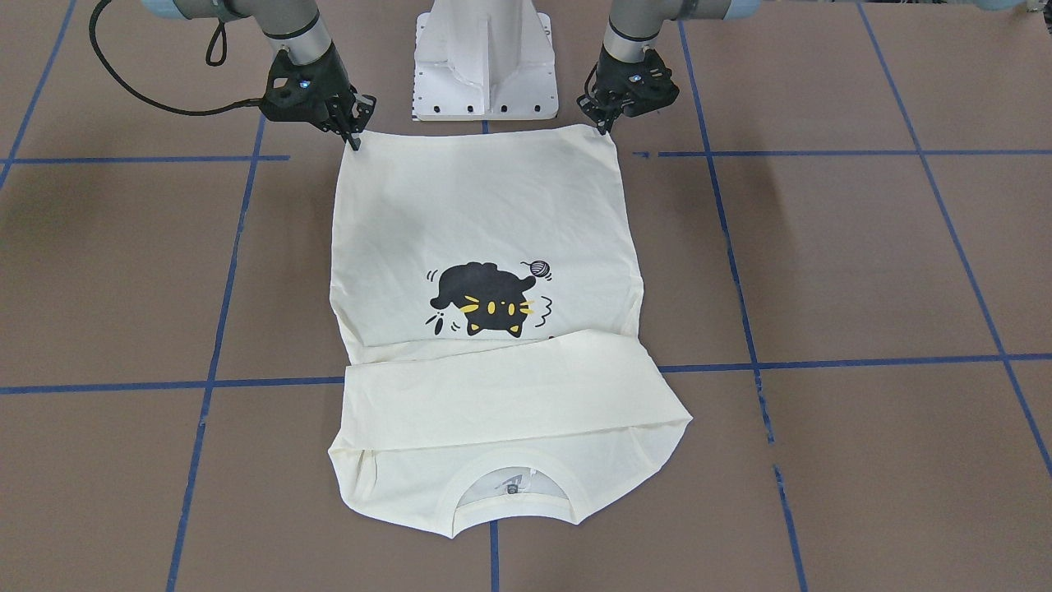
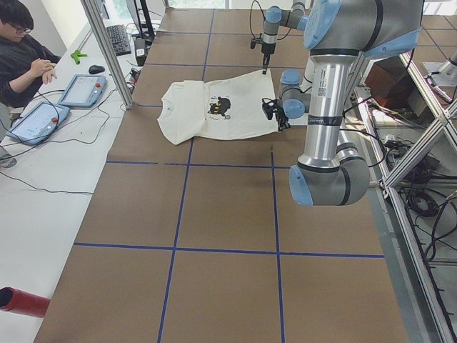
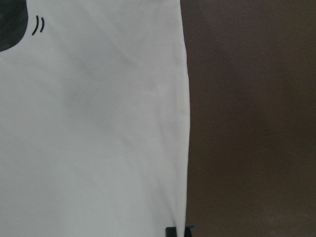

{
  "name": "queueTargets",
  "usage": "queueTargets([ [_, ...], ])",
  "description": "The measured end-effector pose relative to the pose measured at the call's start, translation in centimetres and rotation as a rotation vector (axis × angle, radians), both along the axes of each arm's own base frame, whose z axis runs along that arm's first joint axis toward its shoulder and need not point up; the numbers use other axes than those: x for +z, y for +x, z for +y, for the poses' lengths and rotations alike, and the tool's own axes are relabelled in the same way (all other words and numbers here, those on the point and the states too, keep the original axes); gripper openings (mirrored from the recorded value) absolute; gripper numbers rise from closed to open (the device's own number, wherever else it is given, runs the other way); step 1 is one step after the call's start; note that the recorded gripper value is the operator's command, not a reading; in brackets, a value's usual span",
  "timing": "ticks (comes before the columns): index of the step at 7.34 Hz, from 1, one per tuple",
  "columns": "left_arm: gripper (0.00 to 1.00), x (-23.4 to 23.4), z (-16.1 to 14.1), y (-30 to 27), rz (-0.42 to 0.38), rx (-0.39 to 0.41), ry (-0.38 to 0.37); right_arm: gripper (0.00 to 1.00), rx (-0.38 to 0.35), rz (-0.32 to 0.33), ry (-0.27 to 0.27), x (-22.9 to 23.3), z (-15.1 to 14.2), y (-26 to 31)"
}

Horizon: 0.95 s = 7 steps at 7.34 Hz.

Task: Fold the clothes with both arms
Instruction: 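Lift the hem with both grippers and carry it away from the robot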

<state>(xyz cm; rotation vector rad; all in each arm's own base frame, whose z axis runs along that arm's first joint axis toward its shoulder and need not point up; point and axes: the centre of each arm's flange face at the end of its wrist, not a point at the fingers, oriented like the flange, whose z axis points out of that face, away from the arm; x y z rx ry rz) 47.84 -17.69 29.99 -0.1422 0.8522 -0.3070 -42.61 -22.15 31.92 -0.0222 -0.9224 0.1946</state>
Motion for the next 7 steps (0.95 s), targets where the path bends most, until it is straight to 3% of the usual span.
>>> queueTargets([
  [3,0.0,-2.2,0.8,-3.1,-0.011,0.066,0.061,0.0,-0.075,-0.031,-0.039,-1.1,2.5,3.2],
  [7,0.0,-6.4,4.1,-7.5,0.013,0.212,0.132,0.0,-0.256,-0.106,-0.131,-3.9,6.3,4.9],
])
